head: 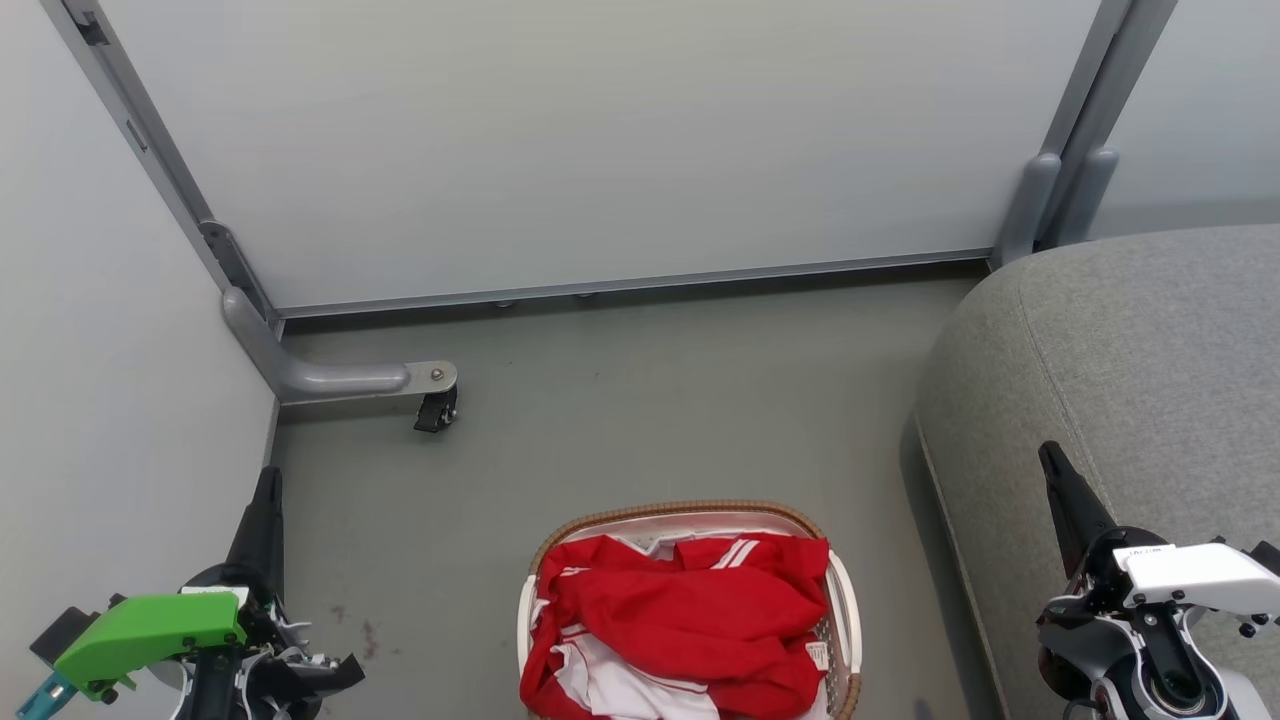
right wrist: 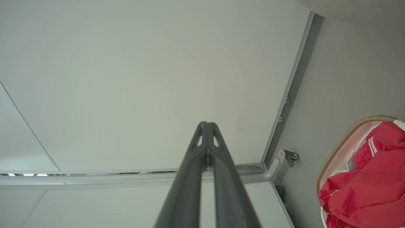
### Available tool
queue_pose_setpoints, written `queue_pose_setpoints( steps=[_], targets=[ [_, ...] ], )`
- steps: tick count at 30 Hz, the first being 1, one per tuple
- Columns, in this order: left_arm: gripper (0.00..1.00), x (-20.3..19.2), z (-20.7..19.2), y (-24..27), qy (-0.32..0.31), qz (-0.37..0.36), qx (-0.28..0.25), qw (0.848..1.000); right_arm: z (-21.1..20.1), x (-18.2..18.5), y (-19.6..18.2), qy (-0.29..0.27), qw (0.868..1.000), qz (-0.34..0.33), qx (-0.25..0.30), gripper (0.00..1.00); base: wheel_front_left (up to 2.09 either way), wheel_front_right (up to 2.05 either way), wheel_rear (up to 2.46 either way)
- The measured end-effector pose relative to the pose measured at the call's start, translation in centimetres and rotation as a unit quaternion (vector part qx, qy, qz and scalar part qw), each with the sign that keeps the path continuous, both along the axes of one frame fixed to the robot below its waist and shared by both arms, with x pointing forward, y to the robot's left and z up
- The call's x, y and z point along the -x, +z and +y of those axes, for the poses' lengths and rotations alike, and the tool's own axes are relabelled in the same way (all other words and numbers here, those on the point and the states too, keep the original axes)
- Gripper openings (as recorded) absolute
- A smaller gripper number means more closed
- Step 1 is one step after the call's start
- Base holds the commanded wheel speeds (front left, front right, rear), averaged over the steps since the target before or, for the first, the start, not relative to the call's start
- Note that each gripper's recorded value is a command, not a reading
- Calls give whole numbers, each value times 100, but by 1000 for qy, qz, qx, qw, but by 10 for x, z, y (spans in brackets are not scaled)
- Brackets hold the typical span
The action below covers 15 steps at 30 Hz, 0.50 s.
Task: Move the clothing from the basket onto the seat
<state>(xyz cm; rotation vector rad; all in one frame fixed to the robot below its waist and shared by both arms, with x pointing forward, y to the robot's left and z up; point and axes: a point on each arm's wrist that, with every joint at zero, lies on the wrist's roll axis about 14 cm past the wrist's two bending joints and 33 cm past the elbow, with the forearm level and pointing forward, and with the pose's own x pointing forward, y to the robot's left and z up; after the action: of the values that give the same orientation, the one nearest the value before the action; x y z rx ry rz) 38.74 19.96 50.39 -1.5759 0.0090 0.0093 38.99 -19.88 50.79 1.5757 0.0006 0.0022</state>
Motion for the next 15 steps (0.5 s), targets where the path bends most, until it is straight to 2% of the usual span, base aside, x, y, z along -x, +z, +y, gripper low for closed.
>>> queue_pose_setpoints(
  steps=[14, 15],
  targets=[
    [0, 0, 0, 0, 0, 0, 0, 1000, 0, 0, 0, 0, 1000, 0, 0, 0, 0, 0, 0],
    [100, 0, 0, -1, 0, 2, 0, 1000, 0, 0, -1, 0, 1000, 2, -1, 100, 0, 0, 0]
  ],
)
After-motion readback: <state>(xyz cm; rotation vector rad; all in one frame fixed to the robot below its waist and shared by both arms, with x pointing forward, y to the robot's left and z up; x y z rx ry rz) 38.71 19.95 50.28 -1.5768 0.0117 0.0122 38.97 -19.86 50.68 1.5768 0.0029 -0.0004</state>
